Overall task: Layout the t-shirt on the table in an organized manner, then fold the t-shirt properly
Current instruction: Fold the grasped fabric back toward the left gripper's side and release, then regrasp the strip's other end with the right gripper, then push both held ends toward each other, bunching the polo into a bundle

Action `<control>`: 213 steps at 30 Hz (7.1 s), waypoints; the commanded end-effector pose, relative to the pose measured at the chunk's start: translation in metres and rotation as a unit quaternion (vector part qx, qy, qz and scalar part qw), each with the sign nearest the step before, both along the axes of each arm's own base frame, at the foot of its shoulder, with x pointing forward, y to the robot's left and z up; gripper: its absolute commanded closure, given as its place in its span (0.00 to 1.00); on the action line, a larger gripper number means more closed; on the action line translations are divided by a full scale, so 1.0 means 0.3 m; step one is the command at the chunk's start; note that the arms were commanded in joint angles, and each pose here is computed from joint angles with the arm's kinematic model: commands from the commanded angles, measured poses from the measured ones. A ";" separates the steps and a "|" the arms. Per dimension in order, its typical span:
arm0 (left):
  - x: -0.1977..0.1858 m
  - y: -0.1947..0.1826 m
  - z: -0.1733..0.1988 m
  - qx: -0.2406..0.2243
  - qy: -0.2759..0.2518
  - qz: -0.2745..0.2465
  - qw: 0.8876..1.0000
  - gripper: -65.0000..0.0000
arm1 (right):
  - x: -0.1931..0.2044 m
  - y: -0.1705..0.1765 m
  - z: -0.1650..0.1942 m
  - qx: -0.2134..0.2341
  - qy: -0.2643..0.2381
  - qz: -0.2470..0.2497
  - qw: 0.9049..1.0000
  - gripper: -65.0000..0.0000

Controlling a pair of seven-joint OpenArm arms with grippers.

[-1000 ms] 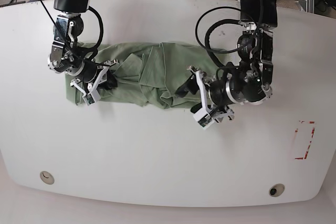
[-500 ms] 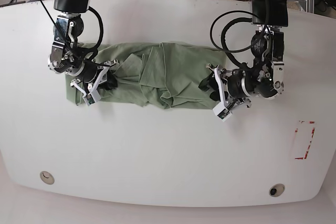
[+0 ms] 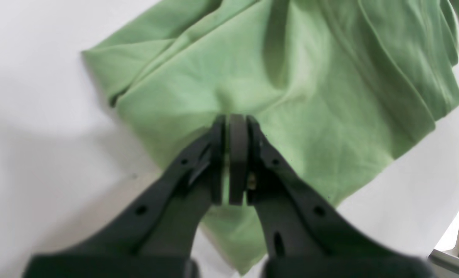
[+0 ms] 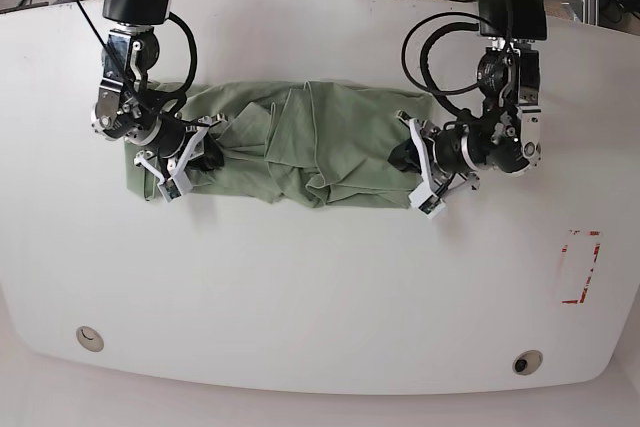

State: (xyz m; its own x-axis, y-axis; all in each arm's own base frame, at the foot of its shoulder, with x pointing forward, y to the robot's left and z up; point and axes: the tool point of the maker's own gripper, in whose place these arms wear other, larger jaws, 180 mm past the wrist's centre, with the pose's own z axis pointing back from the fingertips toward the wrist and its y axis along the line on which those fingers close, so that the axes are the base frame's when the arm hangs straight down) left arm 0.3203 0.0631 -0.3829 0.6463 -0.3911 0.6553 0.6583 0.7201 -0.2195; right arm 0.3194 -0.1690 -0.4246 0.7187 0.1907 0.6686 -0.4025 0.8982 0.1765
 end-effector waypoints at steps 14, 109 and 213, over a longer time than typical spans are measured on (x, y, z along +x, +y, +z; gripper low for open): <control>0.009 0.041 -0.099 -0.032 0.040 0.032 0.998 1.00 | 0.002 -0.030 0.016 -0.034 0.004 0.004 0.999 0.87; -0.052 0.027 -0.173 -0.007 0.066 -0.010 0.998 1.00 | -0.043 -0.206 0.097 0.125 0.059 -0.143 0.980 1.00; -0.032 -0.373 -0.100 -0.111 0.070 0.006 0.991 1.00 | -0.254 0.583 0.390 0.102 -0.052 0.203 0.972 0.08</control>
